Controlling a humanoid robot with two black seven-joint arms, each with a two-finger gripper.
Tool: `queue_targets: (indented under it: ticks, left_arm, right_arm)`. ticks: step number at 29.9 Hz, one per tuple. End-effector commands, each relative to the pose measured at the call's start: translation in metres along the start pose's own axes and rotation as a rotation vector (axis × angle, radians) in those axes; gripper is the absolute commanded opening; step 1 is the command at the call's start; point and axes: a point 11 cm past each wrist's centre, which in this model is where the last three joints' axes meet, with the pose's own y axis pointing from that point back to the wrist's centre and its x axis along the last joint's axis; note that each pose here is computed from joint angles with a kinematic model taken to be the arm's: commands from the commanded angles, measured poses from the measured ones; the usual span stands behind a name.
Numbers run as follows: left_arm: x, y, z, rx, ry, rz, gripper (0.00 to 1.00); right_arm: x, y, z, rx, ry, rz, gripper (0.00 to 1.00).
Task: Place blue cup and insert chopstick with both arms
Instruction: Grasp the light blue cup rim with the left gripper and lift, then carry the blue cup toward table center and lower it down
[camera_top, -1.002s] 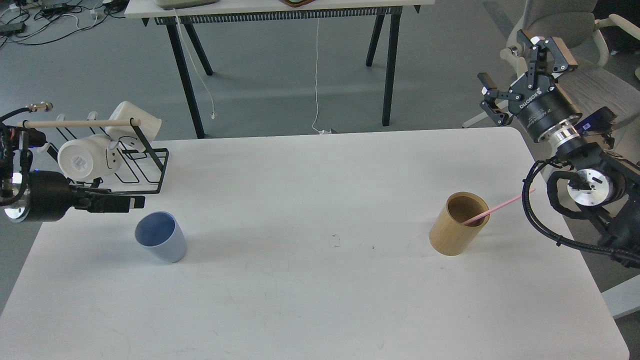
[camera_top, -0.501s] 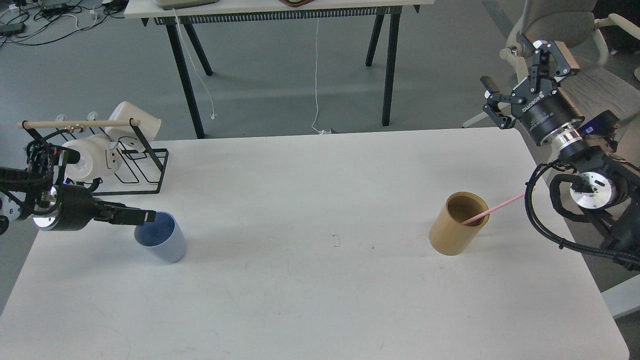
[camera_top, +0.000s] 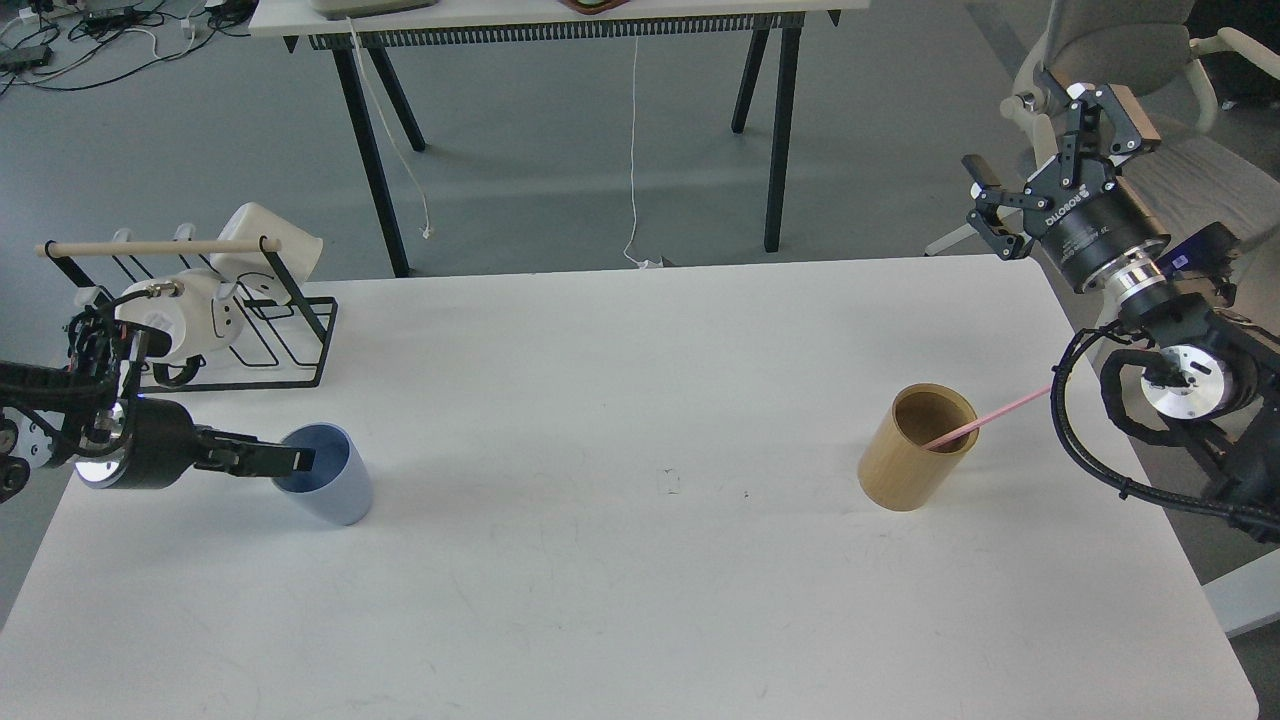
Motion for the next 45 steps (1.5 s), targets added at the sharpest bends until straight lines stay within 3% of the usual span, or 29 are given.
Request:
queue_targets:
  ticks: [1,4,6,9,21,29,33,37,45]
  left_arm:
    - [-0.007,-0.001,-0.002,0.001,0.011,-0.01,0.58]
    - [-0.007,-0.002,-0.002,0.001,0.003,0.005,0.41]
    - [-0.005,-0.001,-0.003,0.001,-0.004,0.026,0.18]
    - [-0.004,0.0,-0.003,0.0,-0.004,0.034,0.03]
    - [0.017,0.011,0.027,-0.115,0.026,0.11,0.0]
    - [0.114,0.049,0.127,-0.369,-0.103,0.284,0.0]
    - [0.144,0.032,0.155,-0.403,-0.149,0.296,0.0]
    - [0.165,-0.01,0.185,-0.376,-0.218,0.225,0.0]
    - [0.16,-0.071,0.221,-0.235,-0.458,0.043,0.0]
  right_arm:
    - [0.001,0.001,0.0,-0.001,0.001,0.002,0.99]
    - [0.001,0.001,0.001,-0.002,0.0,0.003,0.99]
    - [0.001,0.002,0.002,-0.005,0.0,0.003,0.99]
    - [0.002,0.003,0.004,-0.008,-0.002,0.005,0.99]
    - [0.006,0.006,0.003,-0.004,-0.003,0.018,0.99]
    - [0.041,0.009,-0.054,0.127,0.032,0.115,0.99]
    - [0.056,0.016,-0.084,0.17,0.058,0.151,0.99]
    - [0.072,0.03,-0.109,0.192,0.095,0.186,0.98]
    - [0.1,0.063,-0.141,0.192,0.164,0.262,0.99]
